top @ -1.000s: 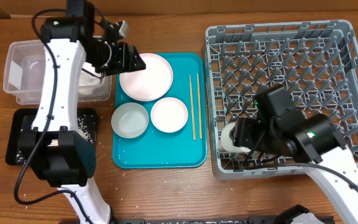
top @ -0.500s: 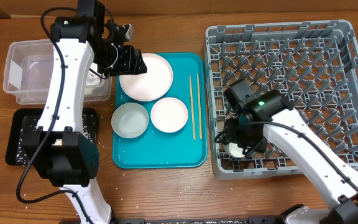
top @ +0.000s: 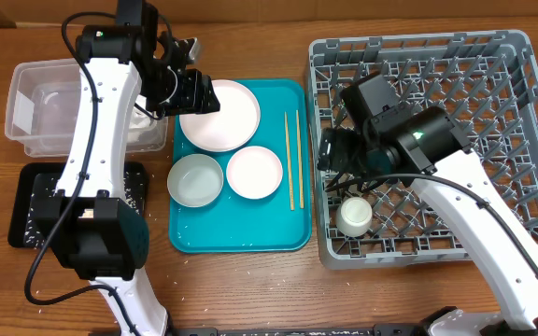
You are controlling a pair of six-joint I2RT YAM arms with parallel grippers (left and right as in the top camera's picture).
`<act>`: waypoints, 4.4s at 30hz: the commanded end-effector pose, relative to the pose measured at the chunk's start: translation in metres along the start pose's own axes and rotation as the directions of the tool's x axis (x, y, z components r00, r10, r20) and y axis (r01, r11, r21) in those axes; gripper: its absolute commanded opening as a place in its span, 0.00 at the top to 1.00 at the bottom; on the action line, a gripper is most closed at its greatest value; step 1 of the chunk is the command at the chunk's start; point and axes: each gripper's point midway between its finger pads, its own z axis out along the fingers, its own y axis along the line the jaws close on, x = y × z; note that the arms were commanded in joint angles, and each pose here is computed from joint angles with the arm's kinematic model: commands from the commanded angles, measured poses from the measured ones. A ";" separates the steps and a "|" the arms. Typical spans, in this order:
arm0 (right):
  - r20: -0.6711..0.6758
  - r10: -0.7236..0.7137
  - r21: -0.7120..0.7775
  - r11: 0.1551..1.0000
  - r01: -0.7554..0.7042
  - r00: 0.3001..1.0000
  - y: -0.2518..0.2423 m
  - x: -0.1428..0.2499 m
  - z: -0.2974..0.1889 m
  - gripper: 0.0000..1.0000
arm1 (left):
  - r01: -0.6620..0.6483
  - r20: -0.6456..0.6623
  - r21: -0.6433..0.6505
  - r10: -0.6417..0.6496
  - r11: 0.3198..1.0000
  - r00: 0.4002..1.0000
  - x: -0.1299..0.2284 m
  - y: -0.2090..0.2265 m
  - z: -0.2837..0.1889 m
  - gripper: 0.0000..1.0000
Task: Sort waste into correct bins and load items into the dishwasher
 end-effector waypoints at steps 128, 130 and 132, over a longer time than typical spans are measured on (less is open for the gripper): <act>0.400 0.311 -0.105 0.950 -0.294 0.862 -0.148 -0.074 -0.126 0.07 | 0.005 -0.125 0.924 0.290 0.382 0.949 -0.023 -0.268 0.102 0.96; 0.395 0.313 -0.103 0.949 -0.296 0.864 -0.149 -0.075 -0.124 0.07 | 0.017 -0.135 0.927 0.290 0.374 0.948 -0.024 -0.266 0.099 0.96; 0.395 0.313 -0.103 0.949 -0.297 0.864 -0.149 -0.075 -0.124 0.07 | 0.024 -0.140 0.929 0.290 0.370 0.947 -0.024 -0.265 0.098 0.96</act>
